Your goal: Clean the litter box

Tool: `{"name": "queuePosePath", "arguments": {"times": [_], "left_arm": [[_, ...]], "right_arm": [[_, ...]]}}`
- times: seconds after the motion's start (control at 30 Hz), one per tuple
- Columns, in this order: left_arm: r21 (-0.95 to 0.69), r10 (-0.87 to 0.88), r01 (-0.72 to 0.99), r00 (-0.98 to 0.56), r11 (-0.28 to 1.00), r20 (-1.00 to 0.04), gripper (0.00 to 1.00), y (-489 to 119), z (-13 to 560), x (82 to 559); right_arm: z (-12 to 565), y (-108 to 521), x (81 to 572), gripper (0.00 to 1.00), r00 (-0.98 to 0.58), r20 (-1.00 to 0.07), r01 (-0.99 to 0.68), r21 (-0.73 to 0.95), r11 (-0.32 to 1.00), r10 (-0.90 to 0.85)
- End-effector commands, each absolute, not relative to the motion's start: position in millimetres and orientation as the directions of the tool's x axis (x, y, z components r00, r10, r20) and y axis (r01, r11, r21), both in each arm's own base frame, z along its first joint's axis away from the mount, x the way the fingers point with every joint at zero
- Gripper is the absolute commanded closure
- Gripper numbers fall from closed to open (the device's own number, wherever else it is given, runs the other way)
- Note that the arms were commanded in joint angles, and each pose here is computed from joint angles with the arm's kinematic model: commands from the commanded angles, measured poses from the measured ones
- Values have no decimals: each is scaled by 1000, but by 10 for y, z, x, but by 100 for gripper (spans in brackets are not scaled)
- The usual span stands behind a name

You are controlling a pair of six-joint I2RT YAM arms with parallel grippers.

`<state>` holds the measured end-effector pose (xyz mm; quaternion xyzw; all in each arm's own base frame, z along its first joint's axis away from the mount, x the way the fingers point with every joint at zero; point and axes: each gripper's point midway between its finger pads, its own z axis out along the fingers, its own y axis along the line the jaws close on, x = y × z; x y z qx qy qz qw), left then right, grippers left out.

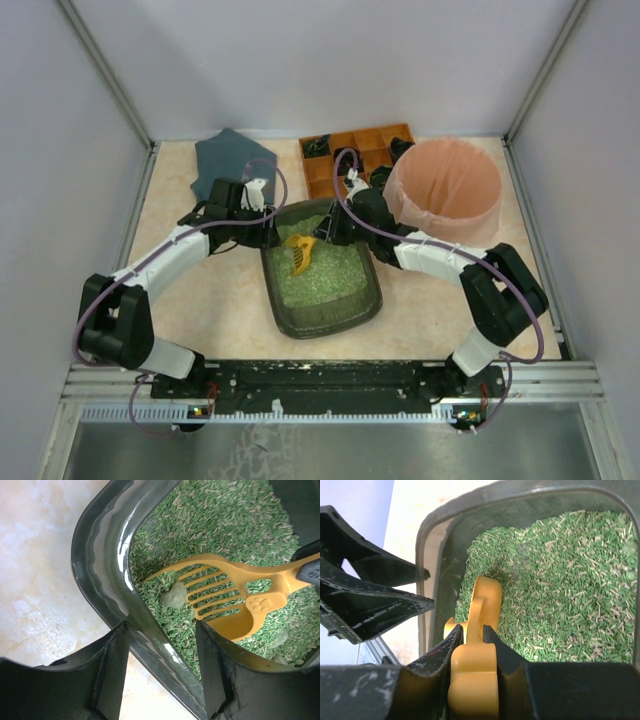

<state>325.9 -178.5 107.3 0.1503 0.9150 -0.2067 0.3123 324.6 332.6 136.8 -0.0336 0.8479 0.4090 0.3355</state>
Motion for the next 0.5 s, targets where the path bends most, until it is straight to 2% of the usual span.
{"name": "queuePosePath", "arguments": {"times": [0.0, 0.47], "left_arm": [[-335, 123, 499, -682, 799, -721, 39, -2029, 1395, 3300], [-309, 95, 489, -640, 816, -762, 35, -1967, 1528, 3319]], "right_arm": [[1545, 3366, 3106, 100, -781, -567, -318, 723, 613, 263], [1694, 3053, 3013, 100, -715, -532, -215, 786, 580, 455]]}}
